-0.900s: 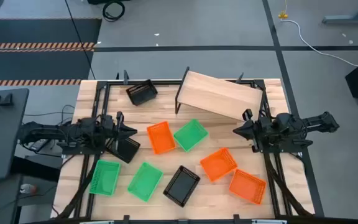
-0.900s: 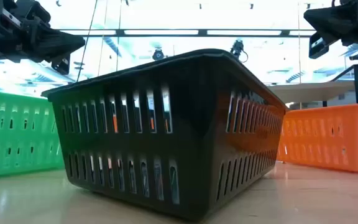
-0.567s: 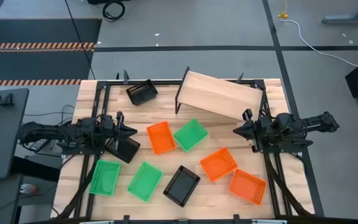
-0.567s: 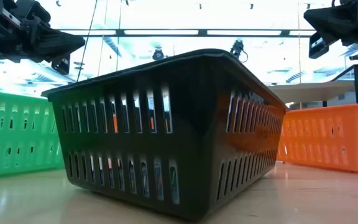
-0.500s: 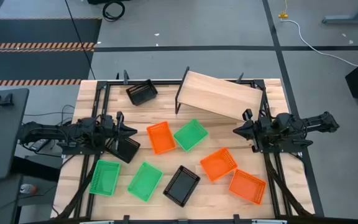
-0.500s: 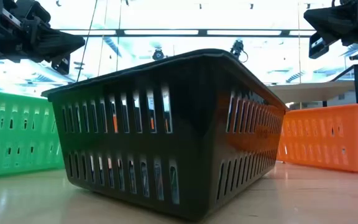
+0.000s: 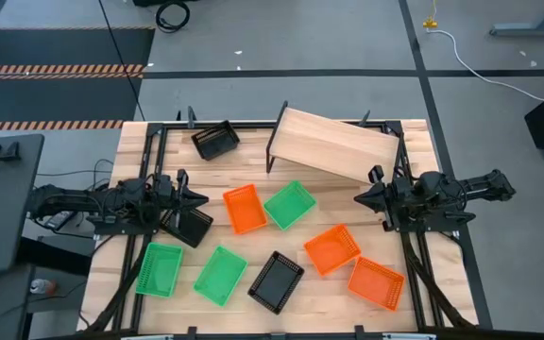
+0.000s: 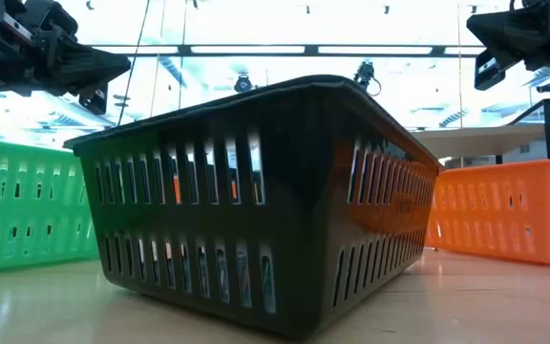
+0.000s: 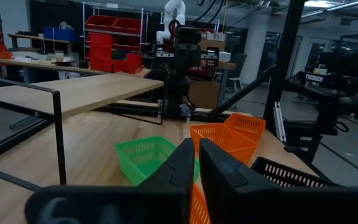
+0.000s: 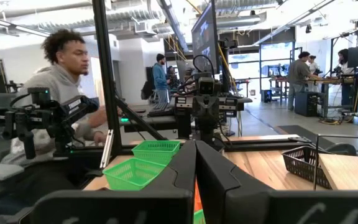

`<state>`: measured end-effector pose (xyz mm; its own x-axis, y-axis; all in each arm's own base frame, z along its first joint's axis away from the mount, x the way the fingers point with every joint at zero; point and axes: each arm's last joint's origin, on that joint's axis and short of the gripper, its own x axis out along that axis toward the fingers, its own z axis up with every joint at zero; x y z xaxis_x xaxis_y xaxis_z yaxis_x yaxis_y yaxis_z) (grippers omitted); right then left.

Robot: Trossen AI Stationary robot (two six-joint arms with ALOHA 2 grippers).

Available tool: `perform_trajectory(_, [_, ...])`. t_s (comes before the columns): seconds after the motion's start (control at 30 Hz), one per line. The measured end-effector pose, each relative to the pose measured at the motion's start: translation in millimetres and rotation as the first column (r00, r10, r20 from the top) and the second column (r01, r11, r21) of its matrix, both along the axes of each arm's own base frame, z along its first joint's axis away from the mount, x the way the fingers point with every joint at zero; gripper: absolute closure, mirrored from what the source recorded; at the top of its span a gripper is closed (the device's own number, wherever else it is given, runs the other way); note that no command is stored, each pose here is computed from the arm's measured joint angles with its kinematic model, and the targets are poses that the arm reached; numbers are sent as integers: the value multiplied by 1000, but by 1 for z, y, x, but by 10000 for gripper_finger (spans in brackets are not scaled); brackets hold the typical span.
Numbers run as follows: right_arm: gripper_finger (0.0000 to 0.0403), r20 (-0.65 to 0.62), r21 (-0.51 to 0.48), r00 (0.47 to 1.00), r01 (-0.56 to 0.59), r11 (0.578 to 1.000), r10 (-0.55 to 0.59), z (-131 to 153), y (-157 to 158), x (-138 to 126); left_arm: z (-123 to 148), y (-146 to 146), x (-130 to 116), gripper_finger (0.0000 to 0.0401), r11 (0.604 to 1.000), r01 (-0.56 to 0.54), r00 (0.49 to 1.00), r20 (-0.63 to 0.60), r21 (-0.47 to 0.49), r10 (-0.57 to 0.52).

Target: Stack baskets on shelf by color

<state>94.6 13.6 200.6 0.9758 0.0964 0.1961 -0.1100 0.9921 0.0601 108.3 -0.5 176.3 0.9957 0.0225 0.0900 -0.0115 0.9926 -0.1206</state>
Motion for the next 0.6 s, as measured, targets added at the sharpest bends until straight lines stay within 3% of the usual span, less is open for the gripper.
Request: perform_trajectory(0.6, [386, 0, 0, 1000, 0, 1000, 0, 0, 0, 0, 0, 0, 0, 373, 1000, 0, 1000, 0, 0, 0])
